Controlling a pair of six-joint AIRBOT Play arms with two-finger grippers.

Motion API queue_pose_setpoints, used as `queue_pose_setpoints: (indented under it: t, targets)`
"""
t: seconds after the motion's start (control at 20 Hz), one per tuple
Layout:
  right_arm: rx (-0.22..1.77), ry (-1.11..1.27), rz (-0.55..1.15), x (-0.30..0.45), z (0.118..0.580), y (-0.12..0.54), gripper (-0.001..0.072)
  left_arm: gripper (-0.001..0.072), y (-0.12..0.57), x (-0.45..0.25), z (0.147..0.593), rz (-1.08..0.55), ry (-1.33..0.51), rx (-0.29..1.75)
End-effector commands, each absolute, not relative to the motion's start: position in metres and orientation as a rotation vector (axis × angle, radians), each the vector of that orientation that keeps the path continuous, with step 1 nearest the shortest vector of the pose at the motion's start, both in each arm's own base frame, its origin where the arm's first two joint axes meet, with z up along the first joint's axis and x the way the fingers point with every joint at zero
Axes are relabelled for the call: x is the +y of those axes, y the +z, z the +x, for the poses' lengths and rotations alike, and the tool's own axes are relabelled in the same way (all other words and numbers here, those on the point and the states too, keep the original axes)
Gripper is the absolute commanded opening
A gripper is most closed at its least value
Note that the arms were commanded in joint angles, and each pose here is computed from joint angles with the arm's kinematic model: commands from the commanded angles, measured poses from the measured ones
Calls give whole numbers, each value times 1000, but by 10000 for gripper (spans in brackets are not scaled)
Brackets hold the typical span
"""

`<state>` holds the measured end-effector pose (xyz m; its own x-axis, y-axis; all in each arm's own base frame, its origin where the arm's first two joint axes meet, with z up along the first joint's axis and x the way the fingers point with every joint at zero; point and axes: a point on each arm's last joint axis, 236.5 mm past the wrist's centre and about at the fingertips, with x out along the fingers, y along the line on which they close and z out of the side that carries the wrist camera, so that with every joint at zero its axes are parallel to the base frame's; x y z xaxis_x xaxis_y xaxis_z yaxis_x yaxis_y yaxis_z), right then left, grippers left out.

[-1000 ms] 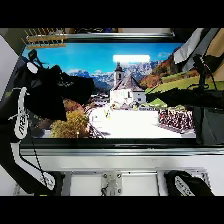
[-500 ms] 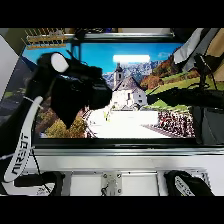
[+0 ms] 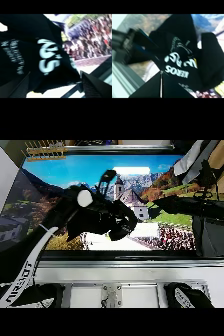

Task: Fold the clothes and pants, and hang the long-sleeved shirts on hangers.

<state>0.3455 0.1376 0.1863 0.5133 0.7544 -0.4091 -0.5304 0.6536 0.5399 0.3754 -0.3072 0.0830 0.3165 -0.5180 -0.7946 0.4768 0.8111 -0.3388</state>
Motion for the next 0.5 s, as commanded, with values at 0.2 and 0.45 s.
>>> queue_pose_setpoints:
  t: [0.2,0.45]
  targets:
    - [1089,182,155,28,333,69,15,680,12,-78,371,-336,-101,1251]
    - [1107,190,257,59,333,44,15,680,-67,-19,316,-615,105,1397]
